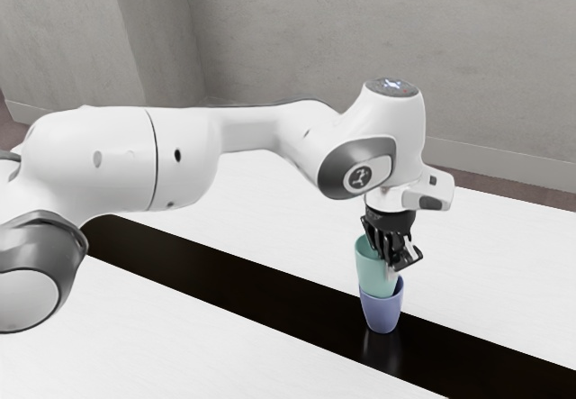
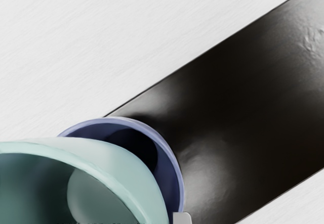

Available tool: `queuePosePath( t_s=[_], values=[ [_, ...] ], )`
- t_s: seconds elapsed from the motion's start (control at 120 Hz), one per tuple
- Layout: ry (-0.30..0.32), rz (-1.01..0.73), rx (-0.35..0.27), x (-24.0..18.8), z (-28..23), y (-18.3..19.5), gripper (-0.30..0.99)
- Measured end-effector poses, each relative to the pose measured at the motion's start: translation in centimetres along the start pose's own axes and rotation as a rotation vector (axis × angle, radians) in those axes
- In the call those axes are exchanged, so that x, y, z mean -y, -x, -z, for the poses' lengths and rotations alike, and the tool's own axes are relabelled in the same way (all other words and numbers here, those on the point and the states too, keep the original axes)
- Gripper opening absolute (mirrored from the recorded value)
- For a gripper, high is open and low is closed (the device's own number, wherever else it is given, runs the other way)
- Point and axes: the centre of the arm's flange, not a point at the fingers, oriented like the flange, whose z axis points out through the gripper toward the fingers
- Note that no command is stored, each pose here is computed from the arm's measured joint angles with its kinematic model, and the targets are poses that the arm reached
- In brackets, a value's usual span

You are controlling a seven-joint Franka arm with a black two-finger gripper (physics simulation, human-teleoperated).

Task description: Place the left cup onto the right cup

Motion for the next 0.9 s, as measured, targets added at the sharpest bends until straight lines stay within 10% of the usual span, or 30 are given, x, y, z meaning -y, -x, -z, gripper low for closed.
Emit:
queuePosePath(
  t_s=[0.9],
  values=[
    [0.010, -0.011, -0.015, -0.5, 0.6, 0.0, 0.36]
  ],
)
